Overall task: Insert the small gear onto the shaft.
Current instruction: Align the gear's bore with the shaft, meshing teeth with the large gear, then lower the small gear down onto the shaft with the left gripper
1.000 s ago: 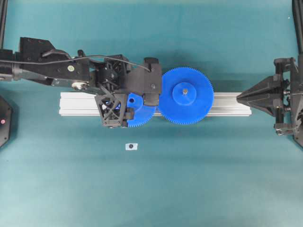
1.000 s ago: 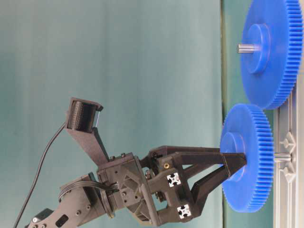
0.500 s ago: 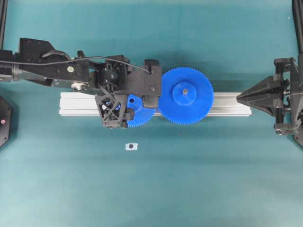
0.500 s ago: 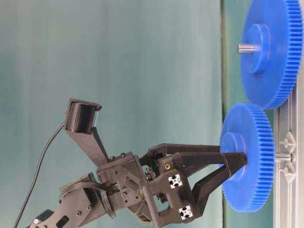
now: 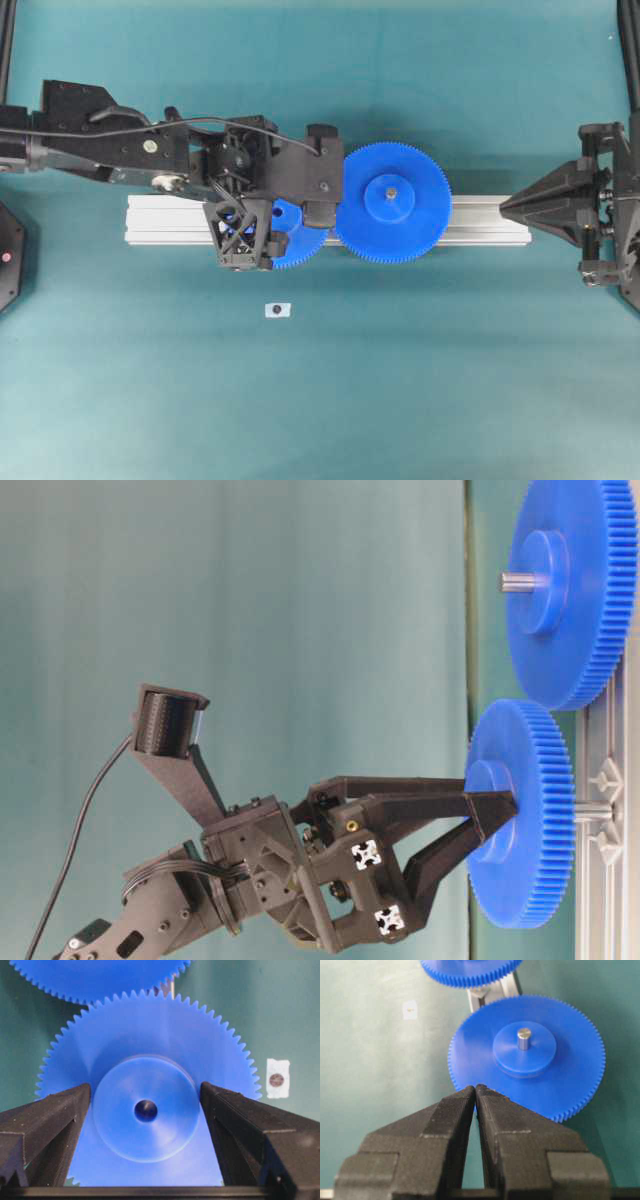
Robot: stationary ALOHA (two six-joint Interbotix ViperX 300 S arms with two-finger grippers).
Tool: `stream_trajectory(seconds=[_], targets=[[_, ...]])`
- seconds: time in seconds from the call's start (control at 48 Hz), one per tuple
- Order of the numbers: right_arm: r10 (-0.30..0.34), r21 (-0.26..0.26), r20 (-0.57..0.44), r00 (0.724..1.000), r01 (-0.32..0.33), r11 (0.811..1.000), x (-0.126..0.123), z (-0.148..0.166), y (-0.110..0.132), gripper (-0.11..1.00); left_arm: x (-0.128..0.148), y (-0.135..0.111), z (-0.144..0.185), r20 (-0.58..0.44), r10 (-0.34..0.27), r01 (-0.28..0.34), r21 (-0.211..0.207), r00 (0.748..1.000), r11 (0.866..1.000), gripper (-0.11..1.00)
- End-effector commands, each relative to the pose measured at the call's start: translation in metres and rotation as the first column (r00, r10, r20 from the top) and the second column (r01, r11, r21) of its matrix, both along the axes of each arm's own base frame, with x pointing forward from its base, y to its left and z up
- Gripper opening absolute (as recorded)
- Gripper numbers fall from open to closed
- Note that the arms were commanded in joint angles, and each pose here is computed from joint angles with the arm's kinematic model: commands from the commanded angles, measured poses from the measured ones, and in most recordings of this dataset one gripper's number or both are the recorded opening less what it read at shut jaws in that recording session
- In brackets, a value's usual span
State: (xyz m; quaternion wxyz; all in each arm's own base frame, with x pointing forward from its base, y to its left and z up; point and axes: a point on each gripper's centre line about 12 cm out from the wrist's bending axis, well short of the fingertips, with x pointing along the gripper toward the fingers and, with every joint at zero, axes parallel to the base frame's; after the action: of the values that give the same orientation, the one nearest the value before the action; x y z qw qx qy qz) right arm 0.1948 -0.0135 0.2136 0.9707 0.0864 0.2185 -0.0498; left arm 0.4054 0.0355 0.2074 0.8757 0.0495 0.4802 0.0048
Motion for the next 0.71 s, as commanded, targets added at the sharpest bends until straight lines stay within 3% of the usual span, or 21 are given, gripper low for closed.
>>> stream_trajectory(seconds=[0.0, 0.375, 0.687], targets=[[-0.006, 0.007, 0.023, 1.000, 0.006, 1.000, 0.004, 0.008, -0.001, 0.20, 0.001, 0.000, 0.031, 0.082, 0.000, -0.001, 0.009, 0.997, 1.000, 0.89], [-0.005, 0.005, 0.026, 1.000, 0.005, 1.000, 0.004, 0.008, -0.001, 0.20, -0.009, 0.001, 0.037, 0.092, 0.011, -0.012, 0.005, 0.996, 1.000, 0.89], [-0.006, 0.005, 0.025, 1.000, 0.005, 1.000, 0.003, 0.007, -0.001, 0.20, -0.027, 0.001, 0.002, 0.043, 0.036, -0.035, -0.015, 0.998, 0.999, 0.89]])
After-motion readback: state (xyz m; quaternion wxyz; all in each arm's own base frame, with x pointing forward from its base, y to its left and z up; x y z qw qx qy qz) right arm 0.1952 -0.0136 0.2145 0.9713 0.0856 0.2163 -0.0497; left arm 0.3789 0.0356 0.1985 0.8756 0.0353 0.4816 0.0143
